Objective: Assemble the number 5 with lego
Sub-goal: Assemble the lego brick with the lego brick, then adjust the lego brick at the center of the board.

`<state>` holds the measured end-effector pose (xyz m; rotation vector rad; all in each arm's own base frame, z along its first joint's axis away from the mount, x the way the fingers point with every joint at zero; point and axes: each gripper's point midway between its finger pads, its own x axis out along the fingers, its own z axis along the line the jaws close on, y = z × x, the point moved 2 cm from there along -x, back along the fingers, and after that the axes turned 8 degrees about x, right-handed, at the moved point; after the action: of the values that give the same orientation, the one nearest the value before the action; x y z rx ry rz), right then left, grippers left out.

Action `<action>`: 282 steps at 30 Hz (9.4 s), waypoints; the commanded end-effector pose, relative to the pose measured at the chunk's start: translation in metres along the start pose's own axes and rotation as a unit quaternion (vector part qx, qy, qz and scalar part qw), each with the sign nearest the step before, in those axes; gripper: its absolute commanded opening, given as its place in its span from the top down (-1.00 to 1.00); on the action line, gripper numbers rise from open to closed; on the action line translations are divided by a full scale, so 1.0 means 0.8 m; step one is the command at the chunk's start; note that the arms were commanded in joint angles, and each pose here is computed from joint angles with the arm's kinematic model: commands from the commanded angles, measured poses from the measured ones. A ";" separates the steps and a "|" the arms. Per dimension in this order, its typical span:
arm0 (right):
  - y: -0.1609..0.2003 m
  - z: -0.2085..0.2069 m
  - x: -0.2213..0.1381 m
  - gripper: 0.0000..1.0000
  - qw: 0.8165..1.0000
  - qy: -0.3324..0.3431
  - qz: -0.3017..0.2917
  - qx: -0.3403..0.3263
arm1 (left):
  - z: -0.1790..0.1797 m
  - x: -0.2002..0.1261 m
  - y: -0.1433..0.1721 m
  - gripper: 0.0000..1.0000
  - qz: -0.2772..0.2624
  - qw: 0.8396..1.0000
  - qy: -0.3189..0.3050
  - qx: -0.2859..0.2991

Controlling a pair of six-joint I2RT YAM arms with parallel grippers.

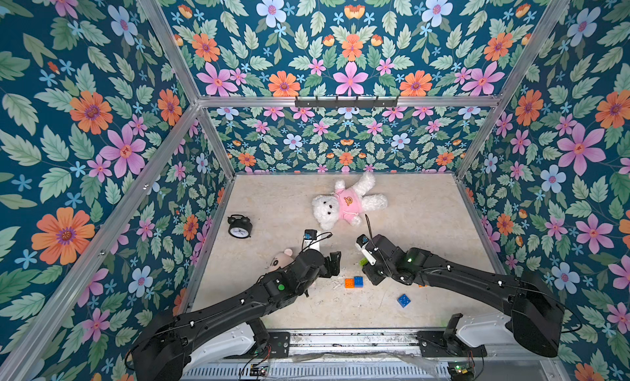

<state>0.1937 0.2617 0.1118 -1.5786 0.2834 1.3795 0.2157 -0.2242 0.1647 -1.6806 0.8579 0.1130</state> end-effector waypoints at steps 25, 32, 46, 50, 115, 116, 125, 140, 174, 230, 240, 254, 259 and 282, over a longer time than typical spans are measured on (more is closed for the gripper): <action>-0.016 0.043 -0.039 0.49 0.973 -0.112 -0.106 -0.173 | -0.080 0.019 0.018 0.19 0.109 0.944 0.294 -0.105; -0.019 0.044 -0.037 0.49 0.973 -0.112 -0.109 -0.172 | -0.079 0.026 0.032 0.19 0.138 0.941 0.291 -0.102; 0.020 0.039 0.014 0.52 0.966 -0.109 0.047 -0.230 | 0.046 0.001 0.040 0.03 0.057 0.986 0.022 -0.154; 0.022 0.040 0.028 0.54 0.961 -0.111 0.079 -0.241 | 0.056 -0.004 0.042 0.00 0.045 0.987 0.007 -0.155; 0.069 0.024 0.082 0.71 0.919 -0.111 0.146 -0.349 | 0.055 -0.006 0.023 -0.04 0.036 0.995 -0.007 -0.096; 0.073 0.026 0.081 0.72 0.918 -0.119 0.151 -0.348 | 0.055 -0.005 0.024 -0.04 0.038 0.995 -0.007 -0.097; 0.098 0.015 0.089 0.74 0.913 -0.111 0.204 -0.335 | 0.061 -0.009 0.024 -0.04 0.032 0.995 -0.018 -0.097; 0.045 0.029 0.071 0.37 0.920 -0.102 0.148 -0.348 | 0.059 -0.015 0.017 -0.02 0.022 0.996 -0.012 -0.088; 0.002 -0.010 0.009 -0.04 0.907 -0.123 -0.025 0.402 | -0.033 0.044 0.095 -0.42 0.230 0.970 0.082 -0.011; 0.105 -0.025 0.064 0.24 0.931 0.024 0.133 0.339 | -0.020 0.068 0.148 -0.33 0.309 0.949 0.051 0.029; 0.110 -0.027 0.063 0.25 0.930 0.021 0.123 0.346 | -0.024 0.066 0.141 -0.33 0.300 0.952 0.053 0.030; 0.002 -0.021 0.003 0.03 0.938 -0.008 -0.012 0.347 | -0.042 0.063 0.082 -0.45 0.233 0.970 0.059 0.040; 0.023 -0.038 -0.011 0.03 0.939 0.023 -0.022 0.342 | -0.038 0.052 0.060 -0.46 0.190 0.980 0.050 0.032; 0.077 0.038 0.036 -0.31 0.970 -0.097 0.059 0.214 | 0.001 0.000 0.005 -0.55 0.068 0.998 -0.011 0.012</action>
<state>0.1357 0.2568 0.0549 -1.1062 0.5940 1.4449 0.2094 -0.2274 0.1548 -1.6123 0.9982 0.2251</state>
